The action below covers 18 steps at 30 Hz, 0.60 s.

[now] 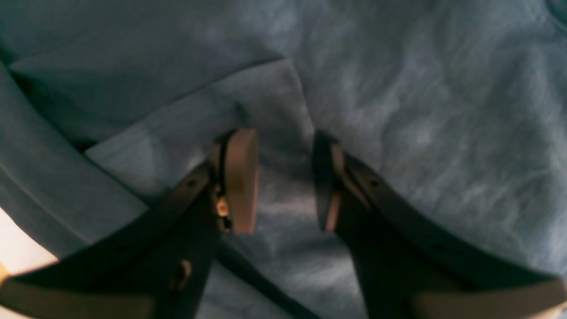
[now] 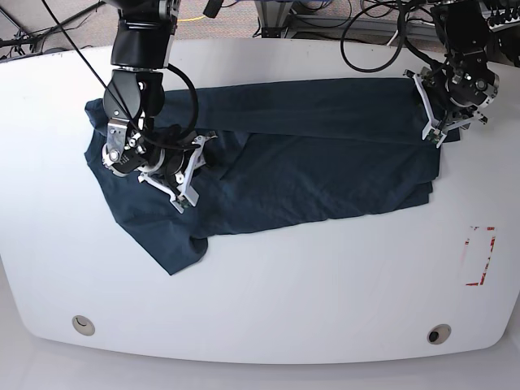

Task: Fold the T-shirt properly
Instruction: 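Release the edge and move the right gripper onto the shirt's sleeve area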

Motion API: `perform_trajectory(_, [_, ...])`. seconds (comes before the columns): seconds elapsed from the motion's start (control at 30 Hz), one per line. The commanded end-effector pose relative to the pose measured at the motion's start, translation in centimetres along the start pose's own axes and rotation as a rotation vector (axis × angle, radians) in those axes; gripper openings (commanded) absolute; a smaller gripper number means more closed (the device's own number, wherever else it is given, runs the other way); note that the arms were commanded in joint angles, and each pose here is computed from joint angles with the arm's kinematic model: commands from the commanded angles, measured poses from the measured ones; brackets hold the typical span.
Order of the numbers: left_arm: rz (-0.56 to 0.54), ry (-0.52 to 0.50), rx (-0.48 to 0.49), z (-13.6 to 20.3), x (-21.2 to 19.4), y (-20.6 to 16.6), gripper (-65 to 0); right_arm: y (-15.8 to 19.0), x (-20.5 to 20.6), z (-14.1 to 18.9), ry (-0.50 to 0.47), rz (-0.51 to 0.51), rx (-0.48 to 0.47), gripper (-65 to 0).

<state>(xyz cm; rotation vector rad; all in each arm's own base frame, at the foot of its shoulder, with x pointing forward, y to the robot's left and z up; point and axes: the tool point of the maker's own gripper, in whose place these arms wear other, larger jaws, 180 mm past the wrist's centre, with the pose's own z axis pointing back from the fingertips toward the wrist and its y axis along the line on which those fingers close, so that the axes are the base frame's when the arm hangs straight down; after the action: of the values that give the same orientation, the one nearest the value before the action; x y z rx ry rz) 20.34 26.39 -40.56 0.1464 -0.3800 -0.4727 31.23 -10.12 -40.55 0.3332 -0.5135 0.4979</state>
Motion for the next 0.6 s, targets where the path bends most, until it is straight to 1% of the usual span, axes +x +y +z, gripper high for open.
perform_trajectory(0.0, [-0.005, -0.003, 0.017, 0.27, 0.18, 0.53, -31.9, -0.40, 1.57, 0.67, -0.049, 0.016, -0.012, -38.5])
perform_trajectory(0.07, [-0.005, -0.003, 0.017, 0.27, 0.18, 0.53, -31.9, -0.39, 1.42, 0.65, -0.046, 0.014, -0.012, -35.5])
perform_trajectory(0.1, [-0.007, -0.003, 0.016, 0.26, 0.20, 0.48, -31.9, -0.39, 1.42, 0.65, -0.046, 0.014, -0.012, -35.7])
perform_trajectory(0.17, [-0.006, -0.004, 0.015, 0.24, 0.21, 0.43, -31.9, -0.37, 1.35, 0.63, -0.045, 0.013, -0.011, -39.3])
perform_trajectory(0.27, [-0.006, -0.004, 0.015, 0.24, 0.21, 0.43, -31.9, -0.21, 0.93, 0.51, -0.038, 0.011, -0.008, -46.5])
perform_trajectory(0.4, [-0.006, -0.004, 0.015, 0.24, 0.21, 0.43, -31.9, -0.17, 0.79, 0.48, -0.035, 0.009, -0.007, -48.0])
perform_trajectory(0.43, [-0.006, -0.004, 0.015, 0.24, 0.21, 0.43, -31.9, -0.17, 0.79, 0.48, -0.035, 0.009, -0.007, -49.3])
perform_trajectory(0.47, [-0.006, -0.004, 0.015, 0.24, 0.21, 0.43, -31.9, -0.14, 0.71, 0.46, -0.034, 0.009, -0.007, -52.3])
perform_trajectory(0.5, [-0.006, -0.004, 0.015, 0.24, 0.21, 0.43, -31.9, -0.14, 0.71, 0.46, -0.034, 0.009, -0.007, -56.9])
perform_trajectory(0.57, [-0.006, -0.004, 0.015, 0.24, 0.21, 0.43, -31.9, -0.14, 0.71, 0.46, -0.034, 0.009, -0.007, -62.9])
